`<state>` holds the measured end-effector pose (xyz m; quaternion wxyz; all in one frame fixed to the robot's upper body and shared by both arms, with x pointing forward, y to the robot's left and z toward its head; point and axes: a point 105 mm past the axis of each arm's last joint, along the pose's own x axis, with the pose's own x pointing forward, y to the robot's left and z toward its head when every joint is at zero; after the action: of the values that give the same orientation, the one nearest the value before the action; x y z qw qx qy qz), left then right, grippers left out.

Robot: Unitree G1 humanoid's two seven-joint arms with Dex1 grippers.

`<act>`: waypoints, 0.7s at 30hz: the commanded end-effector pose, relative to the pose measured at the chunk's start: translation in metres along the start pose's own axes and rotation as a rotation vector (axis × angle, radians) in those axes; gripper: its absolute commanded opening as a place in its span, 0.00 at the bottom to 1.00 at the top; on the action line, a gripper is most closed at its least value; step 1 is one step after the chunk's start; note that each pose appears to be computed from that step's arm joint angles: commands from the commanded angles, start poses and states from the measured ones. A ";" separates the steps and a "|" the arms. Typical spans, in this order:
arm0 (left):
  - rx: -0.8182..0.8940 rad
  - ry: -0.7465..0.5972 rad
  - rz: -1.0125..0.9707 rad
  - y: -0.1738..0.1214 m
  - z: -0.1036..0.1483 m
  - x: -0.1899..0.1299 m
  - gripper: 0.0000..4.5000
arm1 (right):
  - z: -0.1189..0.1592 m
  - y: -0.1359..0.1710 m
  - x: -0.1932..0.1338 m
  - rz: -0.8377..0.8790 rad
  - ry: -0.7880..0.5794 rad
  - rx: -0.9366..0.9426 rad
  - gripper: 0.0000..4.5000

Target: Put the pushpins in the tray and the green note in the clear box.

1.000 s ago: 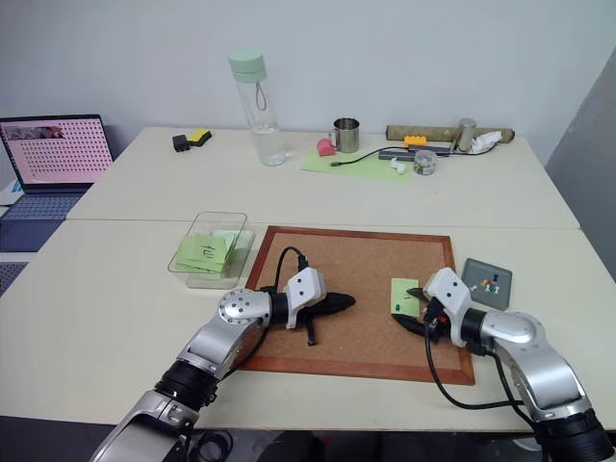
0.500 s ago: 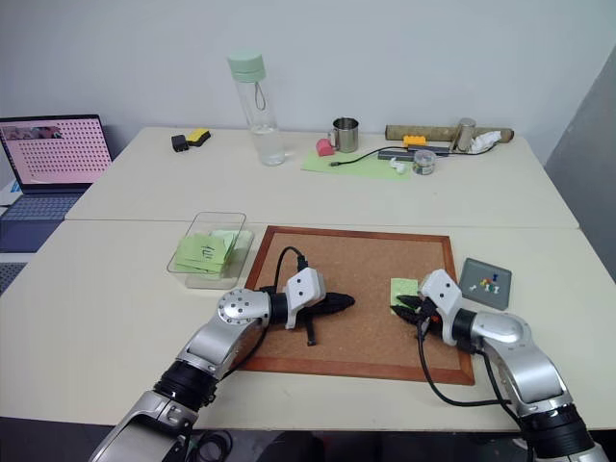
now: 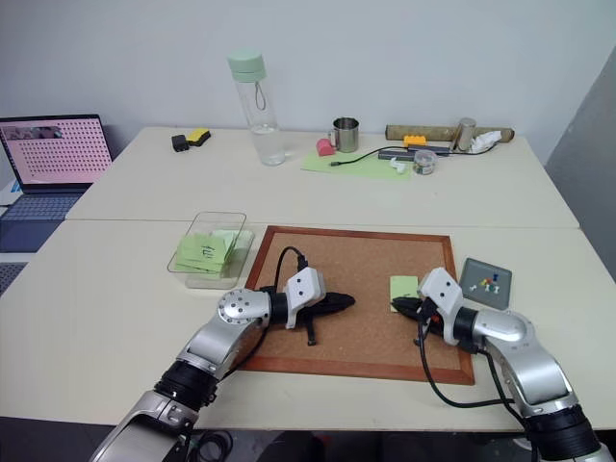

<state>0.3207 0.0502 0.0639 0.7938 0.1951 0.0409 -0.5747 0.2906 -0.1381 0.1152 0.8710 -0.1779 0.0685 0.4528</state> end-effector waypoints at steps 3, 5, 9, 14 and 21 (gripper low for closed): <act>-0.150 -0.037 0.069 0.016 0.009 -0.007 0.21 | 0.032 -0.007 -0.007 -0.016 -0.057 -0.152 0.00; -0.283 -0.143 0.091 0.025 0.030 -0.015 0.30 | 0.035 -0.007 -0.007 -0.023 -0.053 -0.217 0.00; -0.504 -0.294 0.069 0.032 0.058 -0.031 0.44 | 0.038 -0.009 -0.006 -0.037 -0.051 -0.308 0.00; -0.714 -0.417 0.024 0.028 0.082 -0.039 0.65 | 0.044 -0.008 -0.005 -0.033 -0.060 -0.409 0.00; -0.870 -0.521 -0.056 0.021 0.107 -0.012 0.83 | 0.063 -0.001 0.000 0.014 -0.091 -0.587 0.00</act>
<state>0.3179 0.0365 0.1567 0.7775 -0.2984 0.0995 -0.5445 0.2927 -0.1210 0.1613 0.8010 -0.3748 -0.0730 0.4611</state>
